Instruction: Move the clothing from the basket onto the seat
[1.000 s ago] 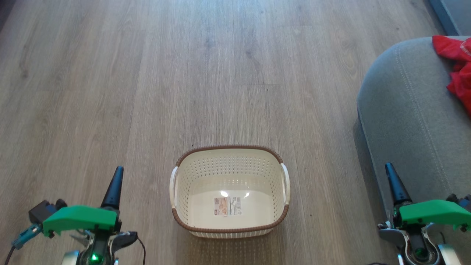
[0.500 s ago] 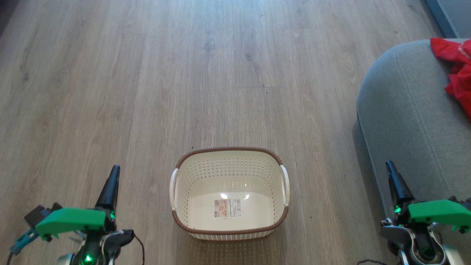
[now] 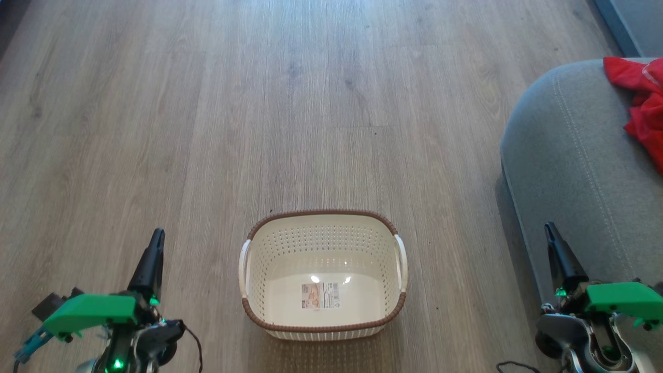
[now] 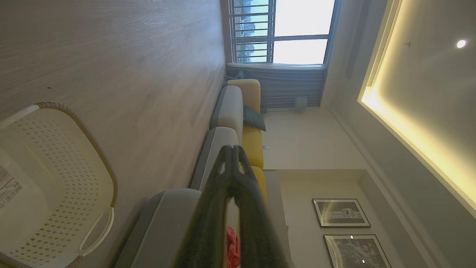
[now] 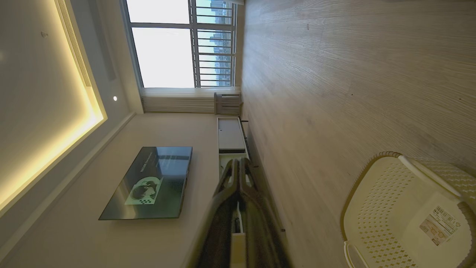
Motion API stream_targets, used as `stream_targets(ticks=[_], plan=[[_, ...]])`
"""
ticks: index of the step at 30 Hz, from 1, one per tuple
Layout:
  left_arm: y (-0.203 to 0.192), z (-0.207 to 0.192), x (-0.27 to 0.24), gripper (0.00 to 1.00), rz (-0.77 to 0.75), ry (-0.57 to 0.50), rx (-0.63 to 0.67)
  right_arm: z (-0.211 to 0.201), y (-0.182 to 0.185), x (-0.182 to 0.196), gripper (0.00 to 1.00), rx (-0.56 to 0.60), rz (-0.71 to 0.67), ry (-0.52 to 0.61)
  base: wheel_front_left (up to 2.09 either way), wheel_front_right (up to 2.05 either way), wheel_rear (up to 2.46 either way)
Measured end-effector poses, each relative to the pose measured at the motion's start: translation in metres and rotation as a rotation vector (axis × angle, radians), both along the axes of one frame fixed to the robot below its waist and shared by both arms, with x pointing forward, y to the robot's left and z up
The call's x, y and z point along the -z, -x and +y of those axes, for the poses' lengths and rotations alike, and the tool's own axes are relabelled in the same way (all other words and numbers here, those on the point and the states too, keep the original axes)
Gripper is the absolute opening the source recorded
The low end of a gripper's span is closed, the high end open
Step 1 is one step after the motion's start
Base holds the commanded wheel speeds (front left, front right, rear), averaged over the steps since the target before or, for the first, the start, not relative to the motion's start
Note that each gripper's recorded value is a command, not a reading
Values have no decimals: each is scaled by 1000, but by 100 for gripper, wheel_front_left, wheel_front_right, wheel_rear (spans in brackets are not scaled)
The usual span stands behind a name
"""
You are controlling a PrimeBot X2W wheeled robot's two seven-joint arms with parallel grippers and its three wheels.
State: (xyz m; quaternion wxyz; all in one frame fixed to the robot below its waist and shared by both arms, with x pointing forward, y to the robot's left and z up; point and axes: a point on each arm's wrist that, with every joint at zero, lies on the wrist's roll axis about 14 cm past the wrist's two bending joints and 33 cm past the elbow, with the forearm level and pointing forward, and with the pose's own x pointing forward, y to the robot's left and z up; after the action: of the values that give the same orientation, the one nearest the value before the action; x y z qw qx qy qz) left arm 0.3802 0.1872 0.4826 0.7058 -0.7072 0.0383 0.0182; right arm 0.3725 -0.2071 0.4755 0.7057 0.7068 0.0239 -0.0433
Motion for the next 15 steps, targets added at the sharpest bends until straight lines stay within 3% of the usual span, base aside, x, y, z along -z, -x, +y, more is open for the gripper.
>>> stream_targets(ticks=[15], plan=[[0, 0, 0, 0, -1, 0, 1, 0, 0, 0, 0, 1, 0, -1, 0, 0, 0]])
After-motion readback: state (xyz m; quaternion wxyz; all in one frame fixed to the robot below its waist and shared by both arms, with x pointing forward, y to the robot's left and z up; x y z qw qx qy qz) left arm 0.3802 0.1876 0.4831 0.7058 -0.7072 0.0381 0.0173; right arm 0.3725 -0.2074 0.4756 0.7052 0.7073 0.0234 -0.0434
